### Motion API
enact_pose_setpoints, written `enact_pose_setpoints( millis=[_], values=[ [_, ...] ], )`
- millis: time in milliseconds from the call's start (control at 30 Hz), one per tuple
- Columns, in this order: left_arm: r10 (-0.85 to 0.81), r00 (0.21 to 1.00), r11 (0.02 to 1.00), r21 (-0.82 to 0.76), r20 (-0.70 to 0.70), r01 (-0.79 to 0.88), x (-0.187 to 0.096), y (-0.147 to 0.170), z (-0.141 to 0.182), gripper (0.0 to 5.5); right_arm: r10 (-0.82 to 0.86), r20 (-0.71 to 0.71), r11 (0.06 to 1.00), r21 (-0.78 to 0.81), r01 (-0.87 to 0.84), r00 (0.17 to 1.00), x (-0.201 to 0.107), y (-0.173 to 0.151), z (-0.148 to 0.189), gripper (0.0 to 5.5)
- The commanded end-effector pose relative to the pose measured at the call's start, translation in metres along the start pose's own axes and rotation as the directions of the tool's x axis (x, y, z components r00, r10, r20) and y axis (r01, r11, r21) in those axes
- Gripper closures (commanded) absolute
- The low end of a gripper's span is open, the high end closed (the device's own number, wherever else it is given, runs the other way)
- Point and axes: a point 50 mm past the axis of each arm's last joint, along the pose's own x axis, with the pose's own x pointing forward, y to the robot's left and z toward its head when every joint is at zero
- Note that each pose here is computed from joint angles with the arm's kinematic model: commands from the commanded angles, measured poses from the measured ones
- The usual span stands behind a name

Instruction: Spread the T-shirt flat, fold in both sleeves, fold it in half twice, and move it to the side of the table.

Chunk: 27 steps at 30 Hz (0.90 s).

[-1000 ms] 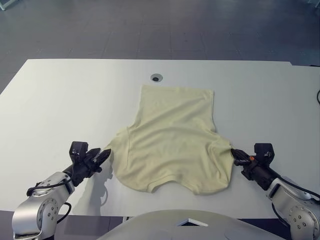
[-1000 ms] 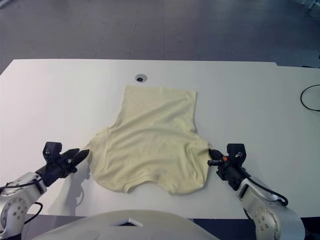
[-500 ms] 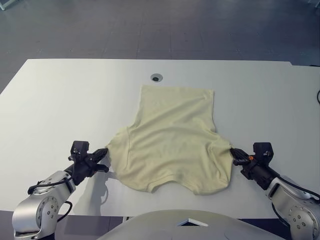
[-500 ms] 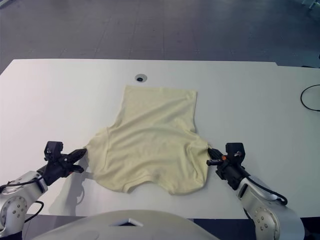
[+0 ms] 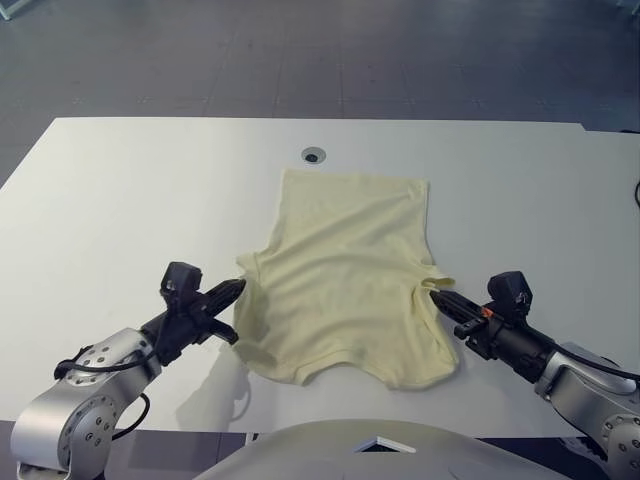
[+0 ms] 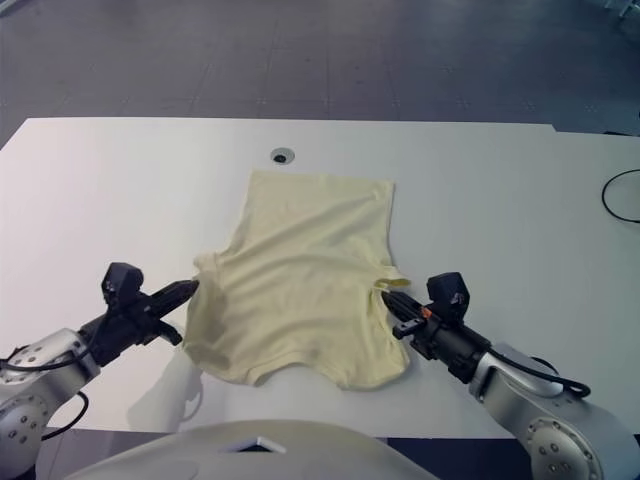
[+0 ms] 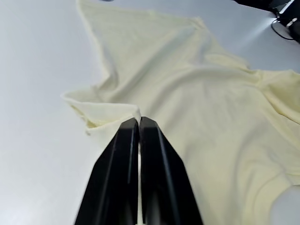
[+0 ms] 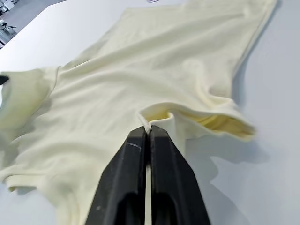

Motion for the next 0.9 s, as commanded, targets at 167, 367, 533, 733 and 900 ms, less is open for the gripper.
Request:
enact_pose_setpoints(
  millis=[167, 367, 533, 733, 900],
  values=[
    [-0.134, 0.986, 0.989, 0.056, -0.095, 0.140, 0.020, -0.015, -0.015, 5.48, 0.054, -0.076, 0.997, -0.055, -0.058, 0.996, 0.017, 0.005, 0.002, 5.50],
    [-0.241, 0.962, 0.960, 0.112, -0.125, 0.255, 0.031, -0.029, -0.019, 5.48, 0.108, -0.160, 0.990, -0.076, -0.121, 0.981, 0.024, 0.012, -0.006, 5.50],
    [-0.255, 0.952, 0.941, 0.183, -0.171, 0.285, 0.037, -0.032, -0.026, 5.48, 0.080, -0.213, 0.988, -0.114, -0.106, 0.974, 0.028, 0.007, -0.008, 5.50],
    [-0.282, 0.955, 0.921, 0.252, -0.093, 0.297, 0.033, -0.034, -0.017, 4.63, 0.119, -0.189, 0.977, -0.152, -0.149, 0.975, 0.030, 0.012, -0.002, 4.62],
    [-0.310, 0.950, 0.930, 0.213, 0.024, 0.298, 0.019, -0.034, -0.003, 3.74, 0.222, -0.223, 0.947, -0.184, -0.265, 0.949, 0.016, 0.021, 0.002, 3.77]
  ],
)
